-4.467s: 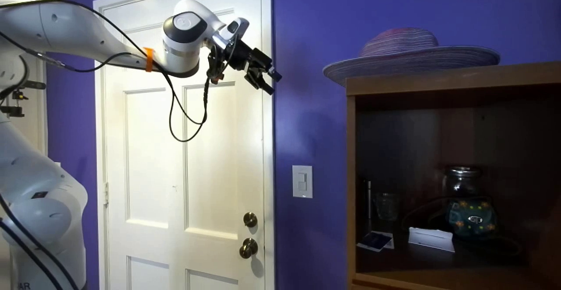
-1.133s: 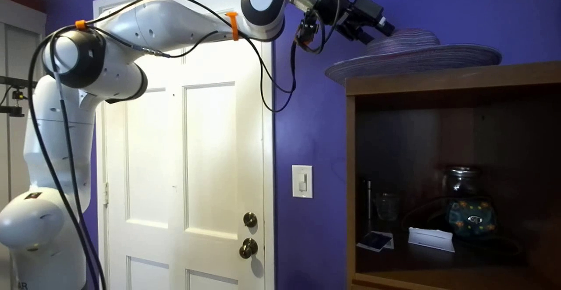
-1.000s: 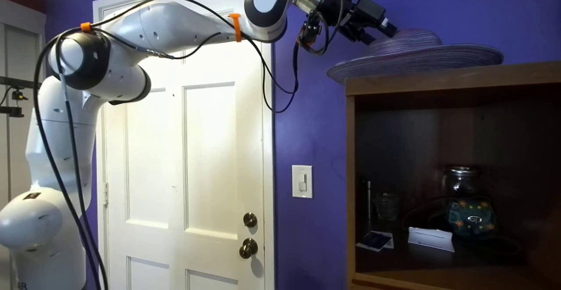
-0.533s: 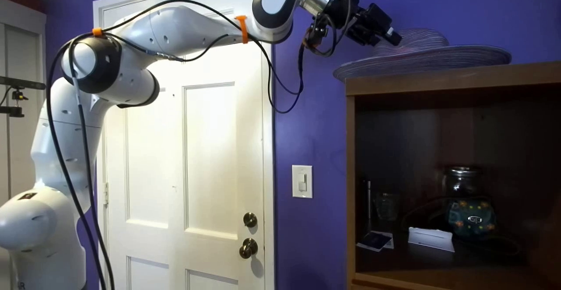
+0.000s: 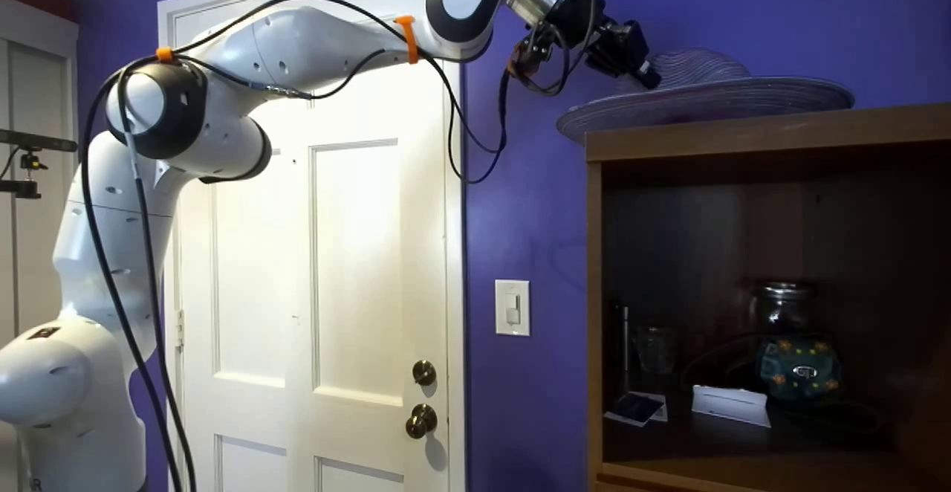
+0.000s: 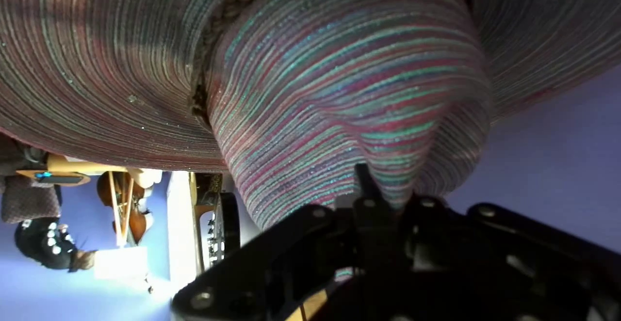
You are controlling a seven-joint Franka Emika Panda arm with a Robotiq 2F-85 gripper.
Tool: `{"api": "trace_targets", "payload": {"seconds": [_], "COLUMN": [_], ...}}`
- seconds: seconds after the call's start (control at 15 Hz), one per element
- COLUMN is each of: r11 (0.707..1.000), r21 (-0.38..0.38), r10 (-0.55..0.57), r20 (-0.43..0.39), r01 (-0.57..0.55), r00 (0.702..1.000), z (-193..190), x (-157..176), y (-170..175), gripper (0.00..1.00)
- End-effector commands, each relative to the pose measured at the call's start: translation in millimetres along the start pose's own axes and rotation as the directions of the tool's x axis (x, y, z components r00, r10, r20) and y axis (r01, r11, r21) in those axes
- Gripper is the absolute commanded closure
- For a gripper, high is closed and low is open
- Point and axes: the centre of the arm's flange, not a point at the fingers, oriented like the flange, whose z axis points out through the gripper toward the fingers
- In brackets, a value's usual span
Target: Hang the hat on the door
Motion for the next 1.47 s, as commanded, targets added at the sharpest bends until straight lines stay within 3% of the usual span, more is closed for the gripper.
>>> {"api": "trace_targets", "payload": {"seconds": [0.0, 0.67, 0.87, 1.4], "r11": [0.996, 0.981, 0.972, 0.967], "r21": [0.082, 0.193, 0.234, 0.253], "r10": [-0.024, -0.030, -0.047, -0.056], "r20": [0.024, 0.022, 0.063, 0.152], "r01": [0.022, 0.025, 0.031, 0.015], "r00": [0.999, 0.999, 0.997, 0.987], "z": [-23.2, -96.7, -111.4, -127.9], "x": [8.2, -25.8, -50.0, -119.2], "y": [-5.3, -68.3, -95.4, -161.7], "gripper": [1.00, 0.99, 0.99, 0.99]}}
